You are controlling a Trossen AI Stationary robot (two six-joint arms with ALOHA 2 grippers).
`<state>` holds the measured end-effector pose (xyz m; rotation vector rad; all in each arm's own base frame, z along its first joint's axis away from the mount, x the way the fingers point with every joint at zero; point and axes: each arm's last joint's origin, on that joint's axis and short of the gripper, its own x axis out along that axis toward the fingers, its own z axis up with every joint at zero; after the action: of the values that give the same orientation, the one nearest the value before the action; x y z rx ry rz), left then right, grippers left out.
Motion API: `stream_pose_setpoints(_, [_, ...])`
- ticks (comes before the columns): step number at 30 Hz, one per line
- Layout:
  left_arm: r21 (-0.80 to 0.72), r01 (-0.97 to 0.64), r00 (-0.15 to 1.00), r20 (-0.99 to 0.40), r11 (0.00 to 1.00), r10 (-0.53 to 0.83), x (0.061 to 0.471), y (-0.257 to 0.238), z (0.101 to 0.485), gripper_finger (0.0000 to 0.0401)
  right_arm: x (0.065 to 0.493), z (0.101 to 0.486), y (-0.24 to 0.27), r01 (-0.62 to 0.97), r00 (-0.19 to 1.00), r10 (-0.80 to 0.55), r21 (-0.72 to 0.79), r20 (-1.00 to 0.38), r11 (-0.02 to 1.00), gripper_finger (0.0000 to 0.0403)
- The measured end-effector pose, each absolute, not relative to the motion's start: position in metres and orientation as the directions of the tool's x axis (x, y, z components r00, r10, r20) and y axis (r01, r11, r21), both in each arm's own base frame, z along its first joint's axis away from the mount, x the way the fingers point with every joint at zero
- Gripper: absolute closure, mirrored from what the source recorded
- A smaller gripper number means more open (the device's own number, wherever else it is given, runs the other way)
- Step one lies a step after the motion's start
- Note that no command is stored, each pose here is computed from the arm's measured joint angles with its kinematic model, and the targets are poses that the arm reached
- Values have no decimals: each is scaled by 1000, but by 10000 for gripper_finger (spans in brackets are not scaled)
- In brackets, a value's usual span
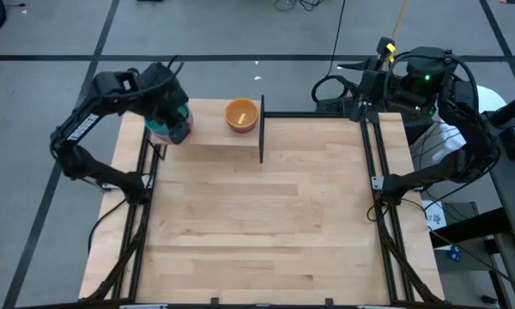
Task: Place and stack bowls onto a shelf
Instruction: Return to Home Position
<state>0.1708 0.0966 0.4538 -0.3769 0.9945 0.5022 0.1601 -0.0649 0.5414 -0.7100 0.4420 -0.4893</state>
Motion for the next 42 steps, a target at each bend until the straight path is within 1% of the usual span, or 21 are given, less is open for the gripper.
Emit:
stream_pose_setpoints(3, [-99,-573,445,-871,814,208,172,88,449,297,160,541,-65,272,799,-562,-704,-215,656,292])
stream_pose_setpoints(6, [-88,-604,398,-894,792,204,175,86,437,297,160,541,-65,272,799,-561,-704,-215,656,292])
stream_pose_setpoints(10, [-59,-669,311,-928,740,207,173,82,415,297,160,542,-65,272,799,-562,-704,-215,656,292])
stream_pose_setpoints(14, [-41,-737,217,-960,675,179,173,82,388,298,160,541,-65,272,799,-561,-704,-215,656,292])
stream_pose_setpoints(21, [52,-775,88,-978,630,189,172,82,359,298,160,541,-65,269,801,-559,-704,-215,657,292])
stream_pose_setpoints(30, [218,-763,-8,-944,609,329,169,86,354,298,160,541,-65,268,801,-558,-705,-215,656,292])
stream_pose_setpoints(36, [265,-738,-27,-930,620,366,169,87,354,298,160,541,-65,268,801,-558,-705,-215,656,292])
stream_pose_setpoints(38, [293,-743,-42,-918,601,395,169,88,354,298,160,541,-65,271,801,-558,-701,-216,660,292])
stream_pose_setpoints(40, [287,-763,-42,-916,579,398,168,88,355,298,160,540,-65,279,800,-553,-673,-232,685,292])
stream_pose_setpoints(42, [241,-777,-11,-929,582,370,169,87,358,298,159,534,-64,262,800,-527,-621,-288,738,292])
